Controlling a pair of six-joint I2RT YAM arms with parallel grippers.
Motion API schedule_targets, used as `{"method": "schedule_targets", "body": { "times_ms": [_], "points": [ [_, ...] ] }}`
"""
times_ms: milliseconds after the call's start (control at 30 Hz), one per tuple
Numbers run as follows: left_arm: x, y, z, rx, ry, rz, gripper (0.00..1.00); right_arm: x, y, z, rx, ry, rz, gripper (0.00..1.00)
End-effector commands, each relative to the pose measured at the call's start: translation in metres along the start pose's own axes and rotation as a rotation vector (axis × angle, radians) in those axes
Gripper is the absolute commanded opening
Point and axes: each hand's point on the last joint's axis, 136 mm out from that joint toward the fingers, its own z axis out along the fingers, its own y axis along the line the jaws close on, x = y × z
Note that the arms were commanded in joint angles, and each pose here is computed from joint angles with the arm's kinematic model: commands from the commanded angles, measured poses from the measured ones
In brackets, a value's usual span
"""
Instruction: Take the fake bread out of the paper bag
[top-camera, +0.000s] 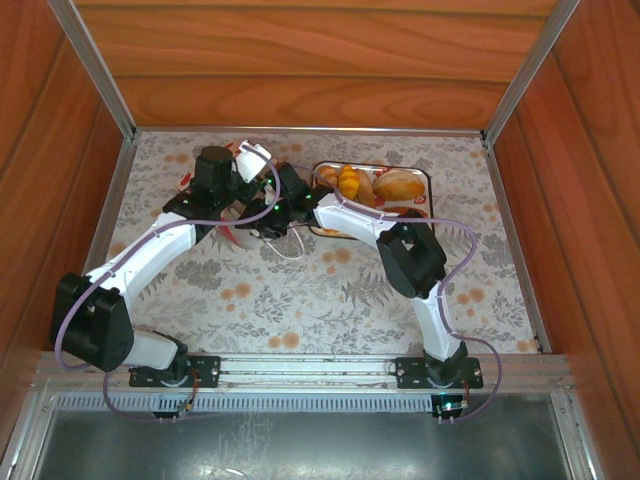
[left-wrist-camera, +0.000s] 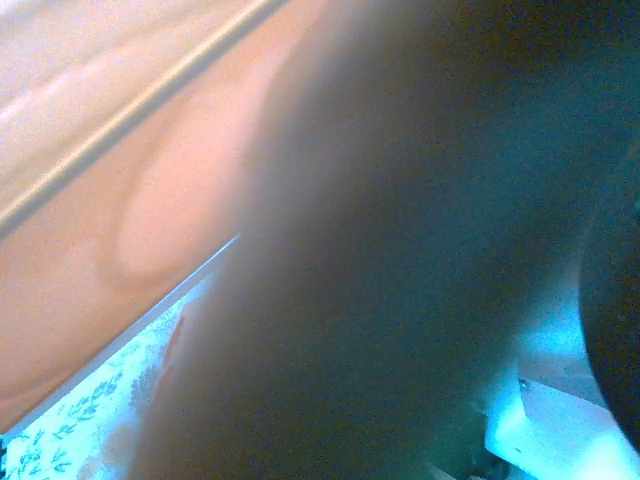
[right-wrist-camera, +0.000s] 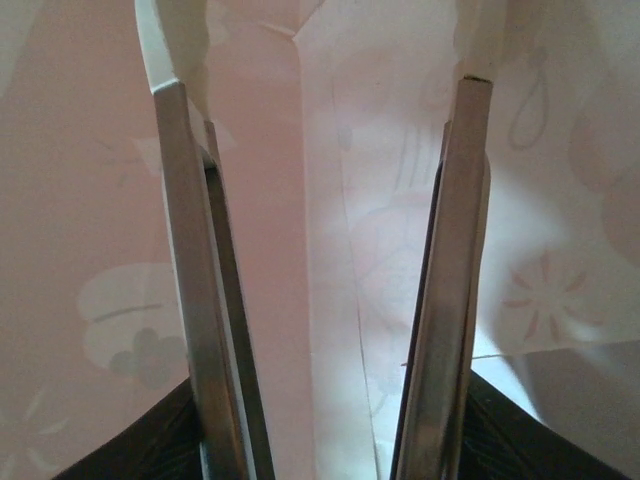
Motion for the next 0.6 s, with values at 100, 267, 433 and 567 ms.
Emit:
{"method": "schedule_targets", "body": {
  "times_ms": [100, 267, 433, 567],
  "points": [
    [-0.014, -0.005, -0.012, 0.019, -0.063, -0.008, 0.0, -0.015, 0.003, 0.009, -0.033, 0.001, 0.007, 0.58],
    [-0.013, -0.007, -0.013, 0.03, -0.064, -0.009, 0.0, -0.018, -0.004, 0.014, -0.005, 0.002, 0.017, 0.57],
    [-0.012, -0.008, -0.011, 0.032, -0.06, -0.01, 0.0, -0.02, 0.002, 0.018, -0.02, 0.019, -0.006, 0.42],
    [-0.01, -0.007, -0.009, 0.021, -0.05, -0.01, 0.0, -0.018, 0.002, 0.014, -0.01, 0.021, -0.03, 0.24]
  ]
}}
